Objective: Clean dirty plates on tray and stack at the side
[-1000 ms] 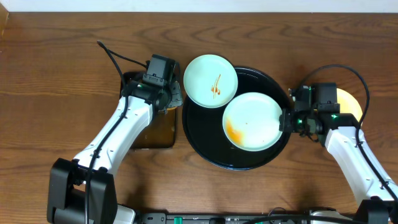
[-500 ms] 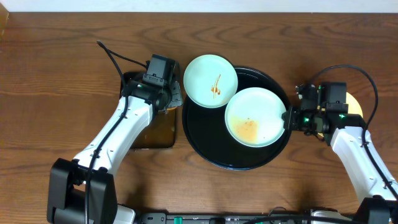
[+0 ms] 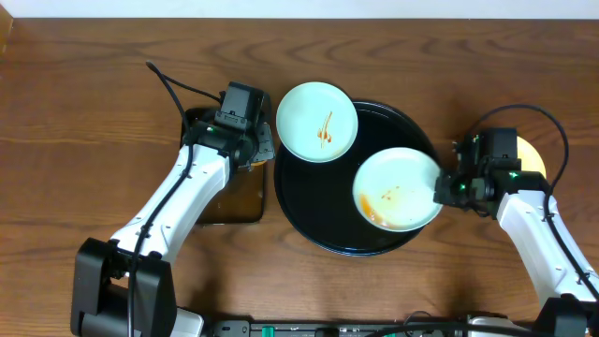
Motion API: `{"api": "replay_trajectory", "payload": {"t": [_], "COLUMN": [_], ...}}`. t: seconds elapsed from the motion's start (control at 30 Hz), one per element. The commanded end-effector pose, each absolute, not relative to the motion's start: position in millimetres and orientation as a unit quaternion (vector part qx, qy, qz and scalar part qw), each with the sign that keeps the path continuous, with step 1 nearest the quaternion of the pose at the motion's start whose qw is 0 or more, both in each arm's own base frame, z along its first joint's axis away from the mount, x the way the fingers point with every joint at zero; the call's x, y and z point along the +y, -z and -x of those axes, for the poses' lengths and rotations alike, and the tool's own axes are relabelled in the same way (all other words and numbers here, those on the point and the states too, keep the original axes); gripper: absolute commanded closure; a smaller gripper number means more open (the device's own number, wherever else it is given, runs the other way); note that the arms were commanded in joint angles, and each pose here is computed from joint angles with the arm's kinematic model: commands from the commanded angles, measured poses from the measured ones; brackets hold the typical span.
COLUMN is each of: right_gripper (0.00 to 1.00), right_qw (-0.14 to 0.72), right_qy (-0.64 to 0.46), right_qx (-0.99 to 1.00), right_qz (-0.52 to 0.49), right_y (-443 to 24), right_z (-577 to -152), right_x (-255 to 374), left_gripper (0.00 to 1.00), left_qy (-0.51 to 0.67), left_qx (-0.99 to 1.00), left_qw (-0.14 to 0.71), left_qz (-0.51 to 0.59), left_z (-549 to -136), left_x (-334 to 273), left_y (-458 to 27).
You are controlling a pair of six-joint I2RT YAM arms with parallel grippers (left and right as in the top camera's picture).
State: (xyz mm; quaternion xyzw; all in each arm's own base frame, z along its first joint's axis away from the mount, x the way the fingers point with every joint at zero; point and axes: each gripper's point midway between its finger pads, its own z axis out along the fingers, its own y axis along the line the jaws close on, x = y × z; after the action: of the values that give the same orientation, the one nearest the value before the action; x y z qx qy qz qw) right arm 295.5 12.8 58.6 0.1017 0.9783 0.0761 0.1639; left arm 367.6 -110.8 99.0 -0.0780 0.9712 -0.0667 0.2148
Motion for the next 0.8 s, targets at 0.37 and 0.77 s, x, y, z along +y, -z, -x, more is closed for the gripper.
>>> {"api": "replay_trajectory", "payload": {"t": [0.37,0.77], "right_gripper": [0.99,0.99], "right_qw": [0.175,0.212], "right_qy": [-0.006,-0.007], "right_qx": [0.984,0.977], "right_qz": [-0.046,-0.004], "right_y": [-70,-102], "right_z": [-300,-322], "right_x": [19,33], "left_gripper": [0.93,0.92], "left_qy": [0.065,0.064], "left_qx": [0.970,0.970], "left_qw": [0.223,0.223], "left_qz": [0.075,0.075], "left_z": [-367,-367], "left_x": [-109,-109], "left_y": [-104,-104]}}
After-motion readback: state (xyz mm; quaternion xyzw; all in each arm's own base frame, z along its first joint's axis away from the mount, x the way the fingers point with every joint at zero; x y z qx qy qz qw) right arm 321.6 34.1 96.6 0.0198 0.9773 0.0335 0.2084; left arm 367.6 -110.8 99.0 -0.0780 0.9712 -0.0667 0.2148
